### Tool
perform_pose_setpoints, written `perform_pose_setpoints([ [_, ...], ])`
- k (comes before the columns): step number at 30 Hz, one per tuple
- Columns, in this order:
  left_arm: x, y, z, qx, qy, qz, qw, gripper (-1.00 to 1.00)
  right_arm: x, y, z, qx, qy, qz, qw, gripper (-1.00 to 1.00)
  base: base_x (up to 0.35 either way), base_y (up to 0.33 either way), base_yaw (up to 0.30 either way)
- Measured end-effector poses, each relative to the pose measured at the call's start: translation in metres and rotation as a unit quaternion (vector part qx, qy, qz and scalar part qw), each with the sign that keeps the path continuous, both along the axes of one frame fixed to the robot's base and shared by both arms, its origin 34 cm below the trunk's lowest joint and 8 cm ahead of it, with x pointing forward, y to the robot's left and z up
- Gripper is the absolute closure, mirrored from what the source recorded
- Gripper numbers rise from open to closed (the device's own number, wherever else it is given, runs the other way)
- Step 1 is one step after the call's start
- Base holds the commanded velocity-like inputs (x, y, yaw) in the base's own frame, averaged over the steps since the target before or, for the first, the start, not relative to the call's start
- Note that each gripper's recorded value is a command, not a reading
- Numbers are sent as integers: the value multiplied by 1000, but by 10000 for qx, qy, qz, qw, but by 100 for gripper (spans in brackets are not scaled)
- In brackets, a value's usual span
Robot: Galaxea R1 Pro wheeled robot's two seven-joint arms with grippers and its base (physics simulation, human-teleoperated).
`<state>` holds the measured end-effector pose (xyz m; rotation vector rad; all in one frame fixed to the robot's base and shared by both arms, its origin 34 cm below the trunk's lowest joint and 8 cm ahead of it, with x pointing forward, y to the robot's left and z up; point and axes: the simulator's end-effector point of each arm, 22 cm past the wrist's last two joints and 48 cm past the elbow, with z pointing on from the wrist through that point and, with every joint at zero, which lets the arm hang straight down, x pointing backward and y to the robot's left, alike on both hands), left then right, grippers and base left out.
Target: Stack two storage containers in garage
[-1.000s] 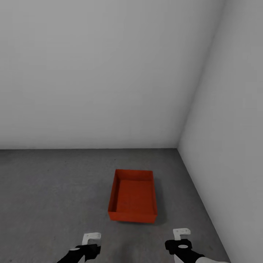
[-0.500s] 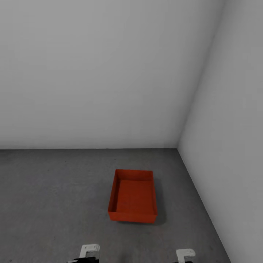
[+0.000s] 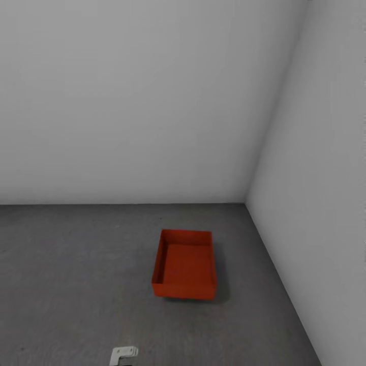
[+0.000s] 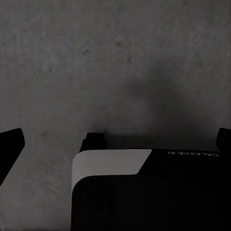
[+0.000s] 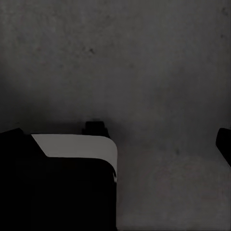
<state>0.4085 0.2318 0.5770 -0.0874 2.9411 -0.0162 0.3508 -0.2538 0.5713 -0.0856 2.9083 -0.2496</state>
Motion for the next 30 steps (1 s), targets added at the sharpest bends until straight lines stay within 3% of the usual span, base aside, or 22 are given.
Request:
perform_pose_setpoints([
  [6,0,0,0,-1,-5,1,10000,-100,-1,0,0,3,3,1,10000,-100,-217,0,0],
  [30,-3,0,5,9,-9,2,10000,-100,7,1,6,-2,-103,-19,9999,-100,-6,0,0],
])
